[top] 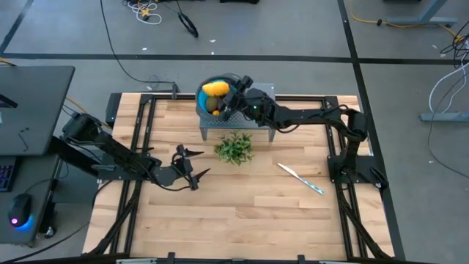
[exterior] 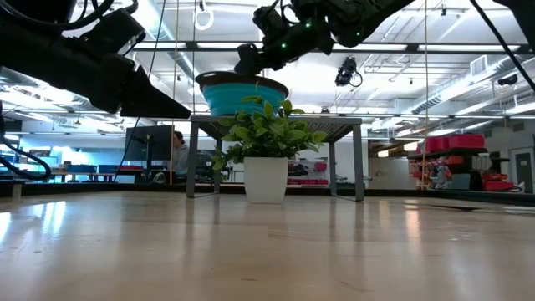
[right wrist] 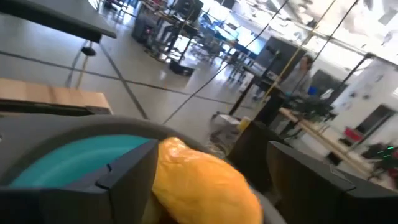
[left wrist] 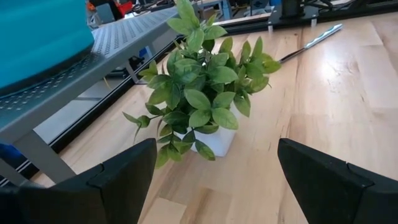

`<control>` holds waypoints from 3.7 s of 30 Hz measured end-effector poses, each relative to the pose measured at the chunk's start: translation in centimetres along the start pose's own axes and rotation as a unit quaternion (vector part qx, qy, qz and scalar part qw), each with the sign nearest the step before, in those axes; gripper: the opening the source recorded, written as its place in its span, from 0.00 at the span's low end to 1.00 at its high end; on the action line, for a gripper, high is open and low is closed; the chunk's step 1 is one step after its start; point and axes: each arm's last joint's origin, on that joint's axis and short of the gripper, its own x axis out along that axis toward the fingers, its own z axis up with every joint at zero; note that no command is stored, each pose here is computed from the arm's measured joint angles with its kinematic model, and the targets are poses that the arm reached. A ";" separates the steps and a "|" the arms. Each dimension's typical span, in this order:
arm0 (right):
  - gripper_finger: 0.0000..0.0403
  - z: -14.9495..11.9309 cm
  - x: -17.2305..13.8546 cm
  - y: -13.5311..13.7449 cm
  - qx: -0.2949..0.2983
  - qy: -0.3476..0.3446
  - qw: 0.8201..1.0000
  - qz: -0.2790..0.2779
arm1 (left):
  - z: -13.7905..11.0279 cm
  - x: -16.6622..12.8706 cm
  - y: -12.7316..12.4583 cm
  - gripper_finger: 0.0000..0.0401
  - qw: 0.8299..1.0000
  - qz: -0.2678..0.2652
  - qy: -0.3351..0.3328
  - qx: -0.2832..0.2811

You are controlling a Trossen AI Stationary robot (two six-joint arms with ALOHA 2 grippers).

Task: Pick & Place Fruit
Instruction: Put the yellow mango into the blue strainer bowl on the shelf, then put the blue knife on the shelf

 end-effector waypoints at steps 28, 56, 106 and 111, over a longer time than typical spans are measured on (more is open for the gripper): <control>0.77 1.4 -1.6 0.5 -0.121 0.091 0.970 -0.189 | -0.1 0.0 0.0 0.86 1.000 0.001 0.004 0.002; 0.77 5.0 -11.5 7.3 -0.084 0.128 0.988 0.035 | -0.3 0.0 0.0 0.86 1.000 0.002 0.009 0.001; 0.67 -12.0 -29.9 9.7 -0.054 0.704 0.679 0.202 | 0.6 0.0 -0.2 0.86 0.998 -0.036 -0.019 -0.047; 0.60 -12.4 -30.0 10.4 -0.039 0.686 0.692 0.222 | 0.6 0.0 -0.2 0.86 0.998 -0.035 -0.019 -0.047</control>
